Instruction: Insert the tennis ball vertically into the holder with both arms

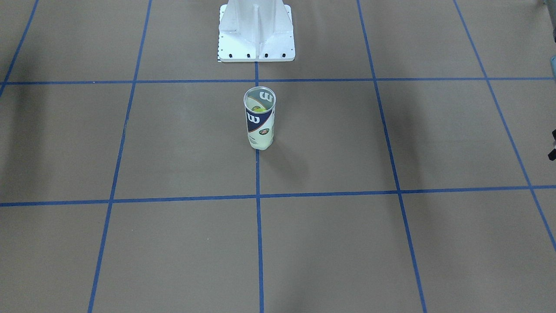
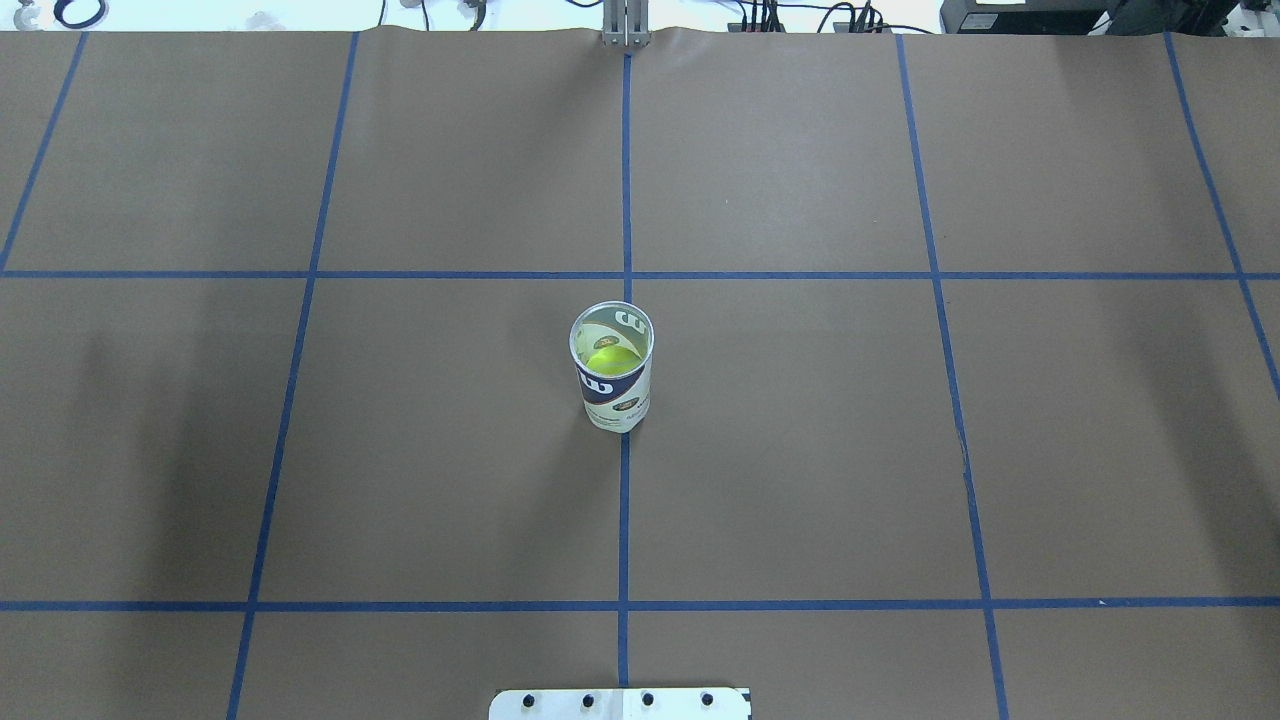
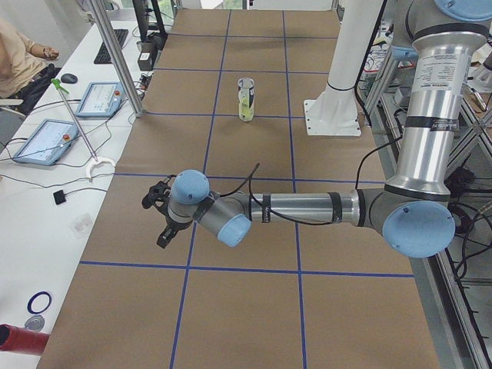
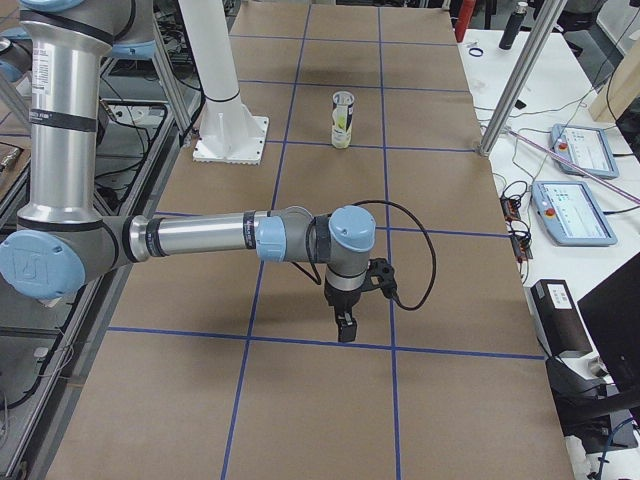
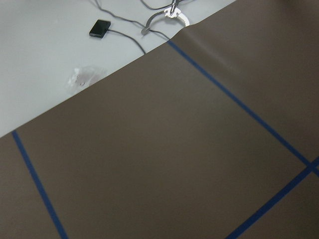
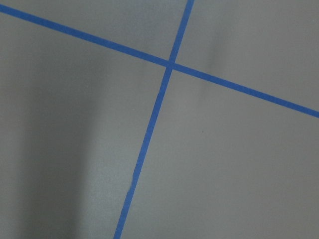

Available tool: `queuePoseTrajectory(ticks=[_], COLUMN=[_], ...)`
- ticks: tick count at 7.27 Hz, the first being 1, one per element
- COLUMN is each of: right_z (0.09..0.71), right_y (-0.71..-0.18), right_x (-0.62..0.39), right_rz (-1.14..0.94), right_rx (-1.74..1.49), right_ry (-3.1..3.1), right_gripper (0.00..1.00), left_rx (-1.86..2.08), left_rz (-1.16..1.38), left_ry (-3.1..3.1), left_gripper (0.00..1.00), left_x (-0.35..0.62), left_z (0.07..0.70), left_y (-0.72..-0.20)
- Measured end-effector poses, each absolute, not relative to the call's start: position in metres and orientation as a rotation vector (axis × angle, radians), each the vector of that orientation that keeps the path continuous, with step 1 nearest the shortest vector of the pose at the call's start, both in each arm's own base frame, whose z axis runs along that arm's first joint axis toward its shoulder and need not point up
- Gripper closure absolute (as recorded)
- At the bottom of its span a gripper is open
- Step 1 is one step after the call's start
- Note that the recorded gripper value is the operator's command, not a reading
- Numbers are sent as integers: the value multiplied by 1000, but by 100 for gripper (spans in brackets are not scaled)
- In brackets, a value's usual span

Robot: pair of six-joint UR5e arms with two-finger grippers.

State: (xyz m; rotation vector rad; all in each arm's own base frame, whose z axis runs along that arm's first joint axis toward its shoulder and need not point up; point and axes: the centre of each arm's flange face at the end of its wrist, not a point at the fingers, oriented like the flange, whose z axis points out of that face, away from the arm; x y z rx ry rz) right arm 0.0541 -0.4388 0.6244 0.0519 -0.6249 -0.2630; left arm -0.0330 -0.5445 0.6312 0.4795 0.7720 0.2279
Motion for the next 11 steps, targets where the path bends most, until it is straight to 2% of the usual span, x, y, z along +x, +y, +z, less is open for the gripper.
queuePoseTrajectory(ticks=[4, 8, 11], right_z=[634, 625, 614], right_y=[-438, -445, -454], right_x=[53, 51, 50], right_rz=[-249, -217, -153], right_rx=[35, 41, 40], right_ry=[-644, -663, -678], right_gripper=[1, 1, 1], left_rx=[146, -2, 93], left_rz=[149, 48, 88], left_ry=[758, 762, 756], left_gripper=[1, 1, 1], left_x=[-64, -100, -101], left_z=[687, 667, 658], left_y=[-499, -475, -480])
